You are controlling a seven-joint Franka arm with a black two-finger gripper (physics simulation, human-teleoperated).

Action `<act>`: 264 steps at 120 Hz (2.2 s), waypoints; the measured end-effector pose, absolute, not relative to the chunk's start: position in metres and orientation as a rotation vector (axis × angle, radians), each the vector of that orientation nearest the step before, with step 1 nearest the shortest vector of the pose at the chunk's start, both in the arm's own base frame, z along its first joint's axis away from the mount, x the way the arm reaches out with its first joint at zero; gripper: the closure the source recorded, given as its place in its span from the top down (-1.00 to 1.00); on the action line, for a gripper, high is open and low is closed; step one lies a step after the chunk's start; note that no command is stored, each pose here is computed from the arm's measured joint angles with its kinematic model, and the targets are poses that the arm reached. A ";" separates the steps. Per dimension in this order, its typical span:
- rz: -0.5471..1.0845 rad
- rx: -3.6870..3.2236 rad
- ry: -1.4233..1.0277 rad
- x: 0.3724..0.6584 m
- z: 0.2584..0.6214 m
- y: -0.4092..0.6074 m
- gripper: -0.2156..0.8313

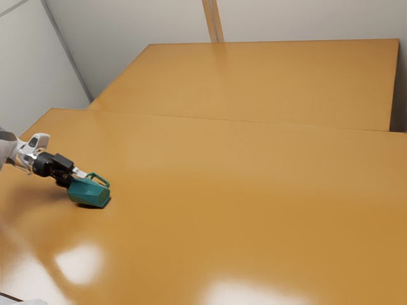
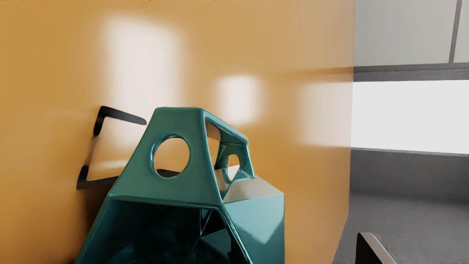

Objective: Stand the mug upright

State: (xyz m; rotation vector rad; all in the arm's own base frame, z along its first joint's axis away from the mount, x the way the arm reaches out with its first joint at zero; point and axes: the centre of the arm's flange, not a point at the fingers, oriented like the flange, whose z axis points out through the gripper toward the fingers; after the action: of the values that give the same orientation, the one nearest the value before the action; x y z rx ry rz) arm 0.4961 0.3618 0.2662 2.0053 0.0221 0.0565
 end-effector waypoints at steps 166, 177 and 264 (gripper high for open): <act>-0.036 3.069 -0.651 0.579 0.392 0.002 -0.91; -0.021 3.104 -0.604 0.583 0.370 -0.002 -0.91; 0.190 3.117 -0.286 0.603 0.438 -0.026 0.44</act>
State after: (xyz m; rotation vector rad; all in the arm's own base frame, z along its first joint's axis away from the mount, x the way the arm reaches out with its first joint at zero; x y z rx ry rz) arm 0.6034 -0.0258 0.4382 3.1173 -0.2857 0.1896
